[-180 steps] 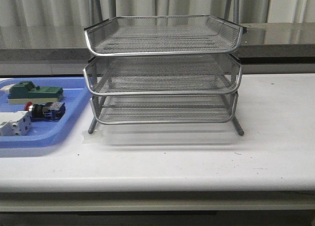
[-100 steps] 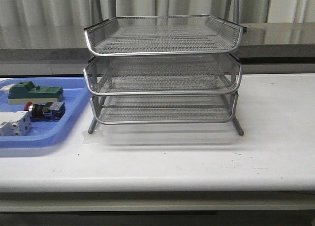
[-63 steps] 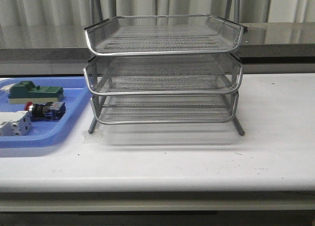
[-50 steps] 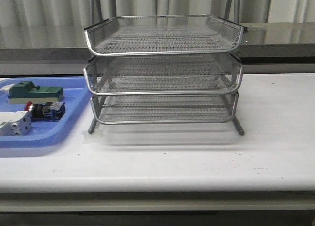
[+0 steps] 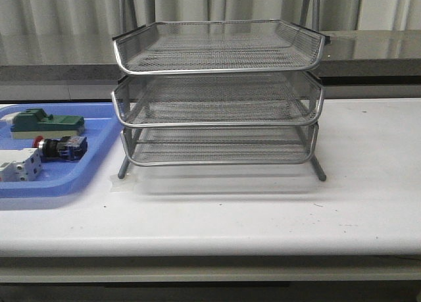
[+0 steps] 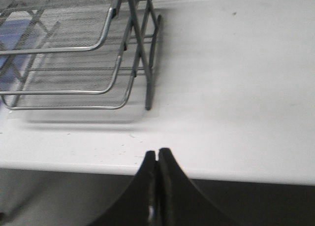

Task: Place button on rack with both arms

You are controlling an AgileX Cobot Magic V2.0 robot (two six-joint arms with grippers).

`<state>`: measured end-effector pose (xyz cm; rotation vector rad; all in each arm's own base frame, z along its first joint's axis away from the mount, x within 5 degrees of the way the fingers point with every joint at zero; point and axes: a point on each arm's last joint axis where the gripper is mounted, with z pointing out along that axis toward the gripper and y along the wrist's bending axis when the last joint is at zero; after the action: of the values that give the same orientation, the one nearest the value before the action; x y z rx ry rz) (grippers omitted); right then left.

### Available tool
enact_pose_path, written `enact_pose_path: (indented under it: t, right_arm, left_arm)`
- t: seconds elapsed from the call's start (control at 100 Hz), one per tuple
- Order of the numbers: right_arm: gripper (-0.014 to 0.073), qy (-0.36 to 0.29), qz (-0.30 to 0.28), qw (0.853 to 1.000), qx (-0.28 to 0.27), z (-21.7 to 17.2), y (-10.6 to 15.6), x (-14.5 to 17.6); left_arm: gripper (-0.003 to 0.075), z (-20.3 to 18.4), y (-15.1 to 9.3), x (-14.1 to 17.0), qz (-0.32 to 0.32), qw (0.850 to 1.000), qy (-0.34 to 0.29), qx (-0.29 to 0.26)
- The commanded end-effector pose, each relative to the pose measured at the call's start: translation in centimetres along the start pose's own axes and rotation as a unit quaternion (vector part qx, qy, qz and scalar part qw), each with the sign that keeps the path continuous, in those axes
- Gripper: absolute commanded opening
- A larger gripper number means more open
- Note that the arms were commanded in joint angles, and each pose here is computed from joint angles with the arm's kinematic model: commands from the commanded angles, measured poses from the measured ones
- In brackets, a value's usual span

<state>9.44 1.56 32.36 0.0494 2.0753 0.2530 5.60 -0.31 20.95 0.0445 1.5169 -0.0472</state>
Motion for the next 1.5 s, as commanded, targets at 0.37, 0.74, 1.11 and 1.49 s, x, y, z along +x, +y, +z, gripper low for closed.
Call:
enact_pose_path:
  t: [0.37,0.74,1.11,1.49]
  right_arm:
    - [-0.0032,0.046,0.193,0.976,-0.091,5.6,1.8,-2.9]
    - [0.0406,0.039,0.255,0.961,-0.096,8.8,1.6,-3.6]
    - [0.0368,0.067,0.284,0.947,-0.134,15.2,1.7,-3.0]
    - [0.0368,0.108,0.293,0.937,-0.159,20.9,1.6,-1.7]
  left_arm:
    - [-0.002,-0.1,-0.1,0.6,-0.008,0.999,-0.03,0.007]
    - [-0.002,-0.1,-0.1,0.6,-0.008,0.999,-0.03,0.007]
    - [-0.002,-0.1,-0.1,0.6,-0.008,0.999,-0.03,0.007]
    - [-0.002,-0.1,-0.1,0.6,-0.008,0.999,-0.03,0.007]
